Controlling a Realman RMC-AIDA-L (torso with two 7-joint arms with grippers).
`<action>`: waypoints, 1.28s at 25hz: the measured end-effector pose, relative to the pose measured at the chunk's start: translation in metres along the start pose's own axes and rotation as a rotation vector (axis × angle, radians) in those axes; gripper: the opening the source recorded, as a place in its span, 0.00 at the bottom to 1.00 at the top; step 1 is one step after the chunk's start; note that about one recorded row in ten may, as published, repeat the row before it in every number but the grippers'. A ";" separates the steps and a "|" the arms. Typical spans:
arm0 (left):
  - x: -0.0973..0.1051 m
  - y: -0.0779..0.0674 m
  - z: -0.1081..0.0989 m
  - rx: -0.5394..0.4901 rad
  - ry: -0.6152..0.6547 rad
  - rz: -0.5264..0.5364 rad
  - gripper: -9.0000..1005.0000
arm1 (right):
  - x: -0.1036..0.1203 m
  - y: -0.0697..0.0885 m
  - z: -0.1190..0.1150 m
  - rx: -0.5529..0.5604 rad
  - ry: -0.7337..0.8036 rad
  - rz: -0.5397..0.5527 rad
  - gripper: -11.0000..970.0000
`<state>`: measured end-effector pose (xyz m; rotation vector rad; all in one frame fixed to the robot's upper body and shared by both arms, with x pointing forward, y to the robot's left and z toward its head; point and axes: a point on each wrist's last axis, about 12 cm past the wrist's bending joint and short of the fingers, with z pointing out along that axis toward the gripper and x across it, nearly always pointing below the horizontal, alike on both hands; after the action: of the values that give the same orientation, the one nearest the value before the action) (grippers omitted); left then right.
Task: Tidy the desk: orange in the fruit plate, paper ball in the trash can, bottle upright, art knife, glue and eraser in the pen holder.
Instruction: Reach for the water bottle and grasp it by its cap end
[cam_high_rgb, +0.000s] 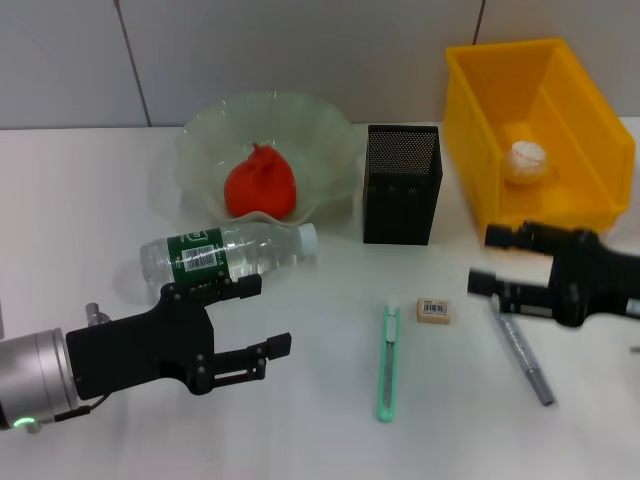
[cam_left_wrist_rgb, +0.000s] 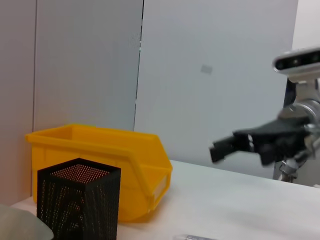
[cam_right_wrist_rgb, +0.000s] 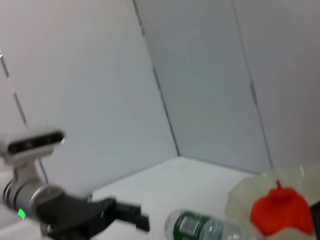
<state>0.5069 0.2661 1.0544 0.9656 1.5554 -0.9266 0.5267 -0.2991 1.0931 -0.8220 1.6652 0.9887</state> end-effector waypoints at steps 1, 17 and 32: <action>0.000 0.000 0.000 0.000 0.000 0.000 0.79 | 0.000 0.000 0.000 0.000 0.000 0.000 0.80; 0.000 0.003 0.002 -0.002 0.022 0.003 0.79 | 0.064 0.023 0.000 0.093 0.058 -0.164 0.80; -0.005 0.012 0.014 -0.025 0.034 0.000 0.79 | 0.064 0.016 -0.001 0.128 0.083 -0.178 0.80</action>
<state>0.5234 0.2572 1.0560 0.9678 1.5920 -0.8931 0.4942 -0.2972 1.0358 -0.9177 1.6747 0.7272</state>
